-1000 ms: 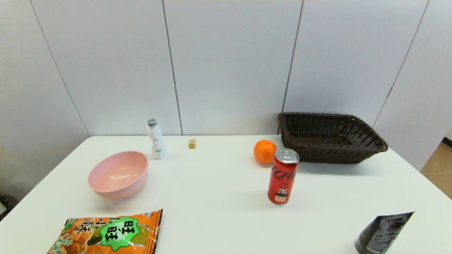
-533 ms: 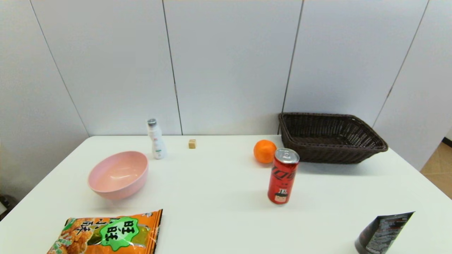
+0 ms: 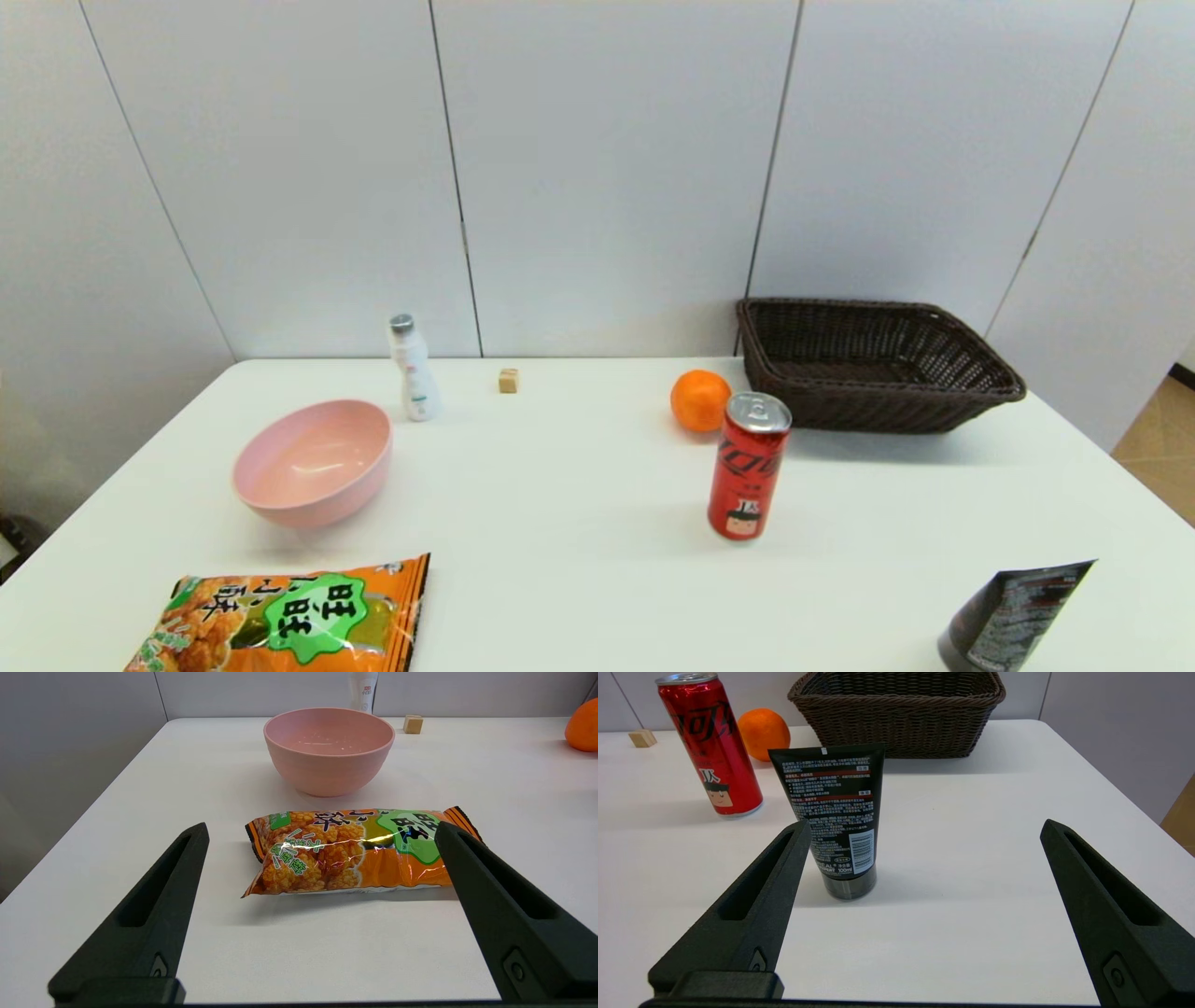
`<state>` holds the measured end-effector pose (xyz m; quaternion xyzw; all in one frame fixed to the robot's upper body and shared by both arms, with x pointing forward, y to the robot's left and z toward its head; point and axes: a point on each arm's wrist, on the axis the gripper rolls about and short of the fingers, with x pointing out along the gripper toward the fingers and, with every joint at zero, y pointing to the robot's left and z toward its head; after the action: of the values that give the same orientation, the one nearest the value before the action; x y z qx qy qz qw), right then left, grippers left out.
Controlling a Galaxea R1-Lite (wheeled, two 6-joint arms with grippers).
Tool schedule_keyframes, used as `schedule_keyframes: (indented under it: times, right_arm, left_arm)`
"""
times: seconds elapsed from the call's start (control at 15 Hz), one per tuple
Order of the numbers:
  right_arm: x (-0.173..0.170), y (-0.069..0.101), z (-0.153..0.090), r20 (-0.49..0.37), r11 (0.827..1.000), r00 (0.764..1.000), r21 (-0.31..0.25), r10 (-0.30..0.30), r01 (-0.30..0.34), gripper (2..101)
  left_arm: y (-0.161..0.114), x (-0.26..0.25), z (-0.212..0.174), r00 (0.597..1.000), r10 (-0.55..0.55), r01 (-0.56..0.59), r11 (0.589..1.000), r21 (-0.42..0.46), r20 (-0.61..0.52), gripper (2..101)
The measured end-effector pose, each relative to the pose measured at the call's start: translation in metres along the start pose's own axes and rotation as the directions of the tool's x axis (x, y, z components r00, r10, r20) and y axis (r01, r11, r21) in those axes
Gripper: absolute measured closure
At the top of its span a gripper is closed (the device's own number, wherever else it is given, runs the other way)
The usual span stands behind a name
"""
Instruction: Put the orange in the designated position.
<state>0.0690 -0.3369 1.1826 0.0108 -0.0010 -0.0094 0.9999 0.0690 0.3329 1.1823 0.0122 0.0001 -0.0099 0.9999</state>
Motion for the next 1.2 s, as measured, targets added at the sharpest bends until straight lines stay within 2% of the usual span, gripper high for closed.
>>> schedule_keyframes:
  times: [1.2]
  right_arm:
    - [0.0000,0.0000,0.0000,0.000,1.000,1.000,0.000,0.000,0.000,5.0]
  left_arm:
    - [0.0000,0.0000,0.0000,1.000,0.000,0.000,1.000,0.000,0.000,5.4]
